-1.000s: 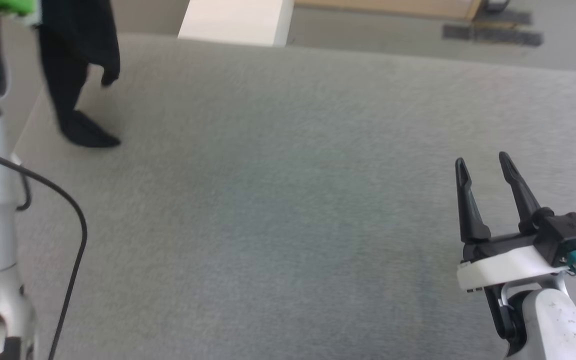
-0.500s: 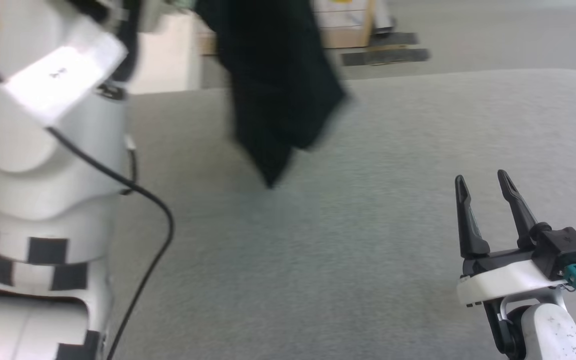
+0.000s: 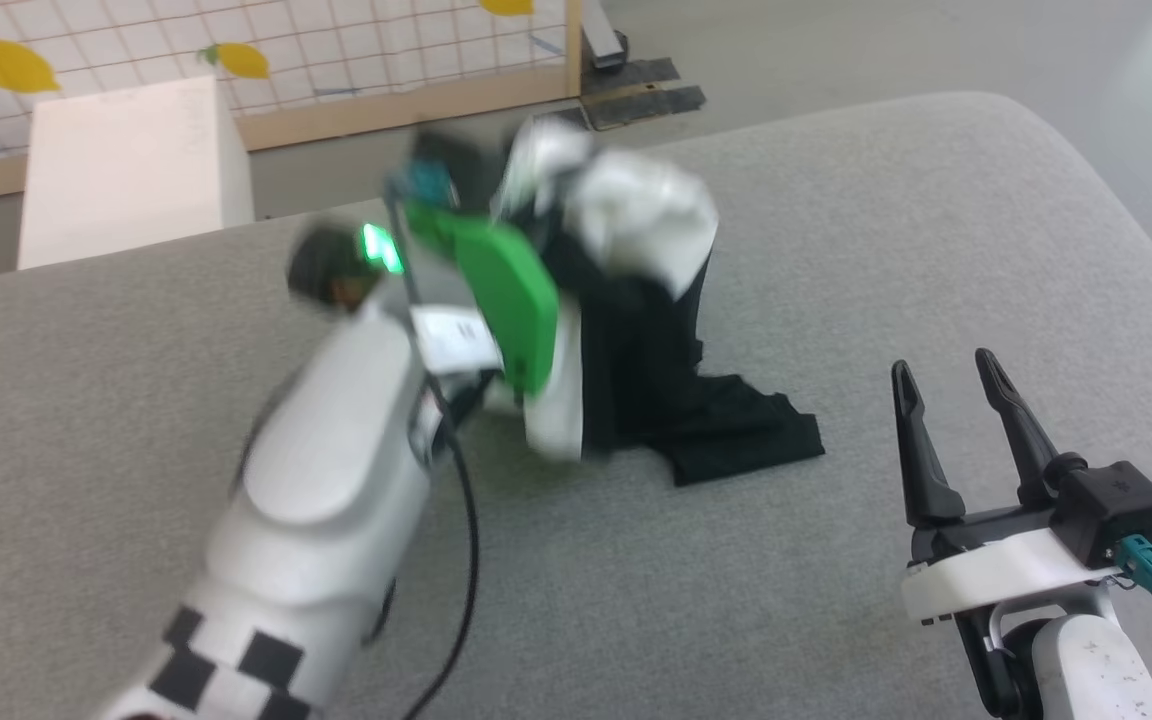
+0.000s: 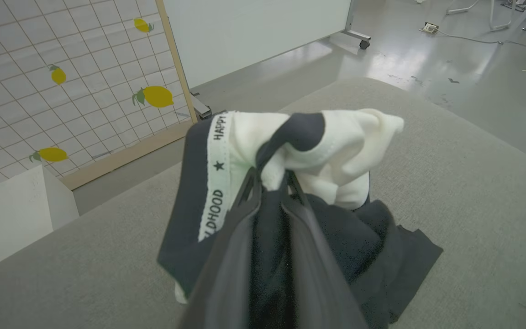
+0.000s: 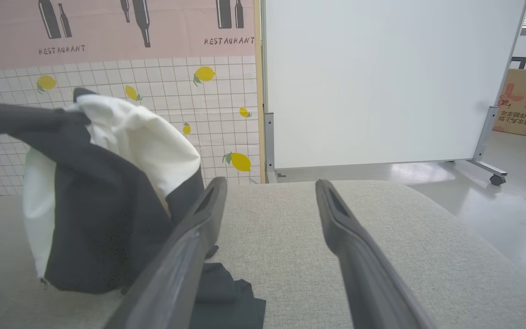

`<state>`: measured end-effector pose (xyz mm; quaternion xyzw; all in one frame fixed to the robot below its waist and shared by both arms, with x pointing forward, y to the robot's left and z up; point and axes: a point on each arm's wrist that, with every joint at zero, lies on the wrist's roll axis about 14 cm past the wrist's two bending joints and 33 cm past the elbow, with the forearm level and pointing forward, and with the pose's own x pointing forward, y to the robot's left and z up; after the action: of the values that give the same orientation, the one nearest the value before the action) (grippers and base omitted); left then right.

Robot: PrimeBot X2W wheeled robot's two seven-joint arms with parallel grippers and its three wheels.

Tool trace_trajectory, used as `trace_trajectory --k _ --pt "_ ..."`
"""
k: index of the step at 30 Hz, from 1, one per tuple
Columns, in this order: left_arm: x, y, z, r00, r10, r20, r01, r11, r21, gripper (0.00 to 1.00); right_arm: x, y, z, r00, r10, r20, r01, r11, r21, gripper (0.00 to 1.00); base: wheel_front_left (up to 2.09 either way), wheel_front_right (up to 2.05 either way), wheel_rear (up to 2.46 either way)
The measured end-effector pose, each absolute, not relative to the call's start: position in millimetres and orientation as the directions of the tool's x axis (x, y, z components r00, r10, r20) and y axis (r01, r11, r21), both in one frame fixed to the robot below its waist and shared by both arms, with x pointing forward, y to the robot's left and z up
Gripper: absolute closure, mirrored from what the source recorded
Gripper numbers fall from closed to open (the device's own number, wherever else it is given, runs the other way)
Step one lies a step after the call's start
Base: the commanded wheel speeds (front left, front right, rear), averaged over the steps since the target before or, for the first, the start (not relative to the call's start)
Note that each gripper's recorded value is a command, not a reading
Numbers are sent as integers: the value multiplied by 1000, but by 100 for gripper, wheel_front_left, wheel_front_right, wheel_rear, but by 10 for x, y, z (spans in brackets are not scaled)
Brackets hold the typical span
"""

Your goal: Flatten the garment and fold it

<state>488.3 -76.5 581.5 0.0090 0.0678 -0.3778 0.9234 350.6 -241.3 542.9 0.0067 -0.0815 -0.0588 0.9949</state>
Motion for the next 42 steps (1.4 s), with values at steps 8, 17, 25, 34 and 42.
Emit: trace_trajectory --k 8,17,25,34,42 --pt "4401 -571 4227 517 -577 -633 663 737 -131 100 3482 -2499 5335 981 -147 130 145 989 22 0 0 0 0" --pt "4339 -529 4218 525 -605 -599 598 763 -246 0 3562 -2421 5308 984 -121 127 119 993 27 0 0 0 0" --pt "4843 -180 5559 841 -537 64 536 812 -230 0 3647 -2308 5367 985 -84 149 81 996 33 0 0 0 0" --pt "4681 735 5682 923 -323 208 362 912 -191 0 3707 -2199 5493 981 -50 185 44 998 37 0 0 0 0" --pt "4351 1231 5527 957 -223 188 253 955 -154 0 3732 -2053 5503 984 -7 181 1 999 33 0 0 0 0"
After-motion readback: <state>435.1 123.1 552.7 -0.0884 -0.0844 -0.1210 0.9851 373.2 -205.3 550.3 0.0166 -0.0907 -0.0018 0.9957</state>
